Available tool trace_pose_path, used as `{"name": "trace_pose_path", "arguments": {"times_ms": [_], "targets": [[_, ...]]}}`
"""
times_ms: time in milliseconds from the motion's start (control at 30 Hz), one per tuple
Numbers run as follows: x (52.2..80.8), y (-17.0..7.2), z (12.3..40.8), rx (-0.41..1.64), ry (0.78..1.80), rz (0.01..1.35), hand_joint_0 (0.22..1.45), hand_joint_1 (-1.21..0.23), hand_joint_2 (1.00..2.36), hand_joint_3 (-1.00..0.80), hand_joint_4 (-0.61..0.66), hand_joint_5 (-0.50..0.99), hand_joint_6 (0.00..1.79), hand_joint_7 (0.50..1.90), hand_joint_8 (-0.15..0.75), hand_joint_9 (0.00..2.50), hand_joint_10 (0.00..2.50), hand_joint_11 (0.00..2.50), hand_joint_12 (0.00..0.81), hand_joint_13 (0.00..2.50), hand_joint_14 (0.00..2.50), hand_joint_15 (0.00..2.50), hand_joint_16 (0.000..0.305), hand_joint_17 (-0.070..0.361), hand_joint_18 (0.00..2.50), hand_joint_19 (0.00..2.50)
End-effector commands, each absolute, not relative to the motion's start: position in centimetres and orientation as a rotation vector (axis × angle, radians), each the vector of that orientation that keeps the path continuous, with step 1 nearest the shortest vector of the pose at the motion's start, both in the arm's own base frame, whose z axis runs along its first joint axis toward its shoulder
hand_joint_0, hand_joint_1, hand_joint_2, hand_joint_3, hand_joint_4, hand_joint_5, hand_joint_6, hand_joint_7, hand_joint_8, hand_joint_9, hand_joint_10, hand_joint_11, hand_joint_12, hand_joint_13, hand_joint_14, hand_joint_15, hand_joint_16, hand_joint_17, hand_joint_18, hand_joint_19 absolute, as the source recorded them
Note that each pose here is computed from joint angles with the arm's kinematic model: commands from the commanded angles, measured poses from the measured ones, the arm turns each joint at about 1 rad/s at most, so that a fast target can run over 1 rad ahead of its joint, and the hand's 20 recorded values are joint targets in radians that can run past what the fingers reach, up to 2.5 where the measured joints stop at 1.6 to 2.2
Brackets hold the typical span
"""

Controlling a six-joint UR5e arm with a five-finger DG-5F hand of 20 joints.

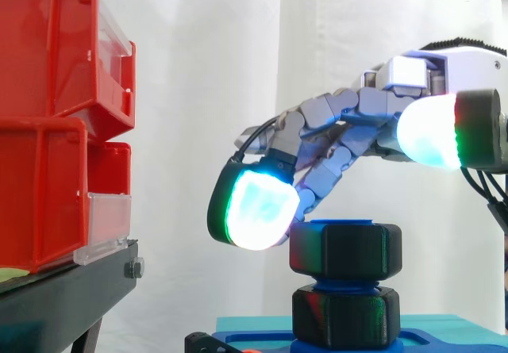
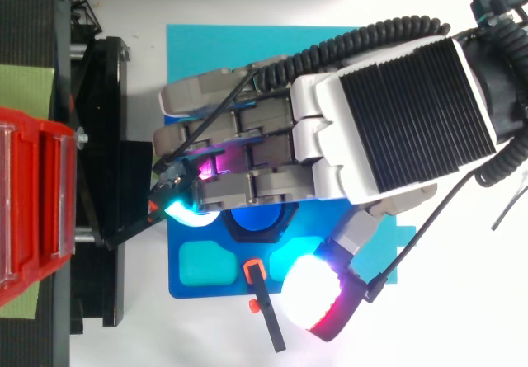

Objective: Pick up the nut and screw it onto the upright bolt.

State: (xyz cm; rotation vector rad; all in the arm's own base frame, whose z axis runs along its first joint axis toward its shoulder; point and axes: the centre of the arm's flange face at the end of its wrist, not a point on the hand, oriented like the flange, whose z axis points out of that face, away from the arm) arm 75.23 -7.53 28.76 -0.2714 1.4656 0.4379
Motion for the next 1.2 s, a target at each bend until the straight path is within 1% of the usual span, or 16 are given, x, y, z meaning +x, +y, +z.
{"name": "trace_pose_path", "arguments": {"times_ms": [0,33,167,300,333,400,533,767,867,1067,1167], "targets": [[75.0,-7.6,28.3,-0.269,1.476,0.44,0.52,-0.09,1.0,-0.5,0.25,-0.08,0.5,0.92,0.229,0.69,0.0,0.0,0.287,0.38,0.0,0.0,0.031,0.071,0.06,0.0],[75.0,-7.6,28.3,-0.27,1.474,0.441,0.52,-0.09,1.0,-0.5,0.25,-0.07,0.5,0.92,0.231,0.69,0.0,0.0,0.287,0.38,0.0,0.0,0.031,0.071,0.06,0.0],[74.9,-7.5,27.8,-0.27,1.477,0.444,0.52,-0.09,1.0,-0.5,0.26,-0.06,0.5,1.04,0.234,0.7,0.0,0.0,0.287,0.38,0.0,0.0,0.031,0.07,0.06,0.0],[74.9,-7.6,27.9,-0.27,1.472,0.444,0.53,-0.09,1.0,-0.5,0.23,-0.04,0.5,1.18,0.237,0.72,0.0,0.0,0.282,0.4,0.0,0.0,0.03,0.068,0.07,0.0],[74.9,-7.6,27.9,-0.27,1.47,0.444,0.53,-0.09,1.0,-0.5,0.22,-0.04,0.5,1.19,0.241,0.73,0.0,0.0,0.281,0.4,0.0,0.0,0.03,0.067,0.07,0.0],[74.9,-7.6,27.9,-0.272,1.471,0.441,0.53,-0.09,1.0,-0.5,0.21,-0.04,0.5,1.26,0.242,0.74,0.0,0.0,0.277,0.42,0.0,0.0,0.029,0.064,0.09,0.0],[74.8,-8.2,27.9,-0.271,1.47,0.438,0.53,-0.1,1.0,-0.5,0.2,-0.03,0.5,1.33,0.247,0.75,0.0,0.0,0.274,0.43,0.0,0.0,0.028,0.063,0.1,0.0],[74.7,-9.2,28.0,-0.284,1.458,0.437,0.54,-0.11,1.0,-0.5,0.2,-0.02,0.5,1.41,0.253,0.77,0.0,0.0,0.27,0.46,0.0,0.0,0.027,0.061,0.12,0.0],[74.5,-10.3,28.0,-0.286,1.457,0.424,0.54,-0.12,1.0,-0.5,0.19,-0.02,0.5,1.45,0.255,0.78,0.0,0.0,0.266,0.47,0.0,0.0,0.026,0.06,0.13,0.0],[74.2,-11.3,27.9,-0.296,1.462,0.421,0.54,-0.14,1.0,-0.5,0.19,0.0,0.5,1.53,0.26,0.83,0.0,0.0,0.256,0.52,0.0,0.0,0.025,0.056,0.18,0.0],[74.0,-12.0,28.0,-0.3,1.458,0.421,0.55,-0.16,1.0,-0.5,0.18,0.0,0.53,1.5,0.264,0.87,0.0,0.0,0.248,0.55,0.0,0.0,0.024,0.054,0.21,0.0]]}}
